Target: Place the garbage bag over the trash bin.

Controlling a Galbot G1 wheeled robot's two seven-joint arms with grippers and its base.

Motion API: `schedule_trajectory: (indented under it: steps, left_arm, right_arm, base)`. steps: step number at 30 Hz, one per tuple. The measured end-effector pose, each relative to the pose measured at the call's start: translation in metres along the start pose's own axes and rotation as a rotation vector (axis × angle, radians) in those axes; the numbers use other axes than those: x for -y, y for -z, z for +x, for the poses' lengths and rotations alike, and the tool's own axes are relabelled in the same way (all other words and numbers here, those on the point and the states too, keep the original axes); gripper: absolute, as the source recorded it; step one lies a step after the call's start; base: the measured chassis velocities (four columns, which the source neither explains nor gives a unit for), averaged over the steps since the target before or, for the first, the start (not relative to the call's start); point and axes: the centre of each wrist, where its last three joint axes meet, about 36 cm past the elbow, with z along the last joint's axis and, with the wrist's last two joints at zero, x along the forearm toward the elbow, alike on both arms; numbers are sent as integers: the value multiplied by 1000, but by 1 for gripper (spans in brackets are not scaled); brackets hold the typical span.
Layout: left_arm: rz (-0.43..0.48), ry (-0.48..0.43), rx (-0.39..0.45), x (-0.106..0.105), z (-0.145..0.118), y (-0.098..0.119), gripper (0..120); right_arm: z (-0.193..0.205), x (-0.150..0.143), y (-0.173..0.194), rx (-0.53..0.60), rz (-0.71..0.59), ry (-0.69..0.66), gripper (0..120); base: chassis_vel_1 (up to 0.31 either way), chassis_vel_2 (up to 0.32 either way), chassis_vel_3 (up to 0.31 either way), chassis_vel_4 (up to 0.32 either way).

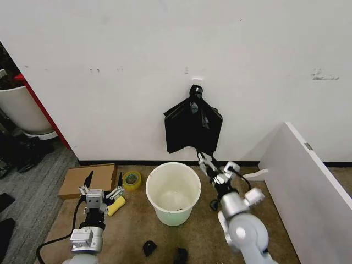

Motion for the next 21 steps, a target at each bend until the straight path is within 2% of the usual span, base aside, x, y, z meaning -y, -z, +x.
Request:
schedule_trajectory:
  steps: [1, 9, 13, 18, 21]
  left_arm:
    - [0, 0, 0, 0, 0, 0, 100]
    - [7, 10, -1, 1, 5, 4, 100]
    - [9, 12, -2, 1, 6, 4, 100]
    - [11, 13, -5, 2, 8, 4, 100]
    - [11, 13, -5, 2, 8, 4, 100]
  right_arm:
    - [0, 0, 0, 0, 0, 0, 100]
    - [-77, 3, 3, -20, -159, 34, 100]
    - [-96, 7, 9, 6, -179, 38, 100]
    - [-132, 21, 39, 65, -161, 27, 100]
    - [-138, 22, 43, 71, -158, 28, 100]
  base:
    - [0, 0, 0, 0]
    - [0, 0, 0, 0]
    - [0, 0, 0, 0]
    - [0, 0, 0, 0]
    - [0, 0, 0, 0]
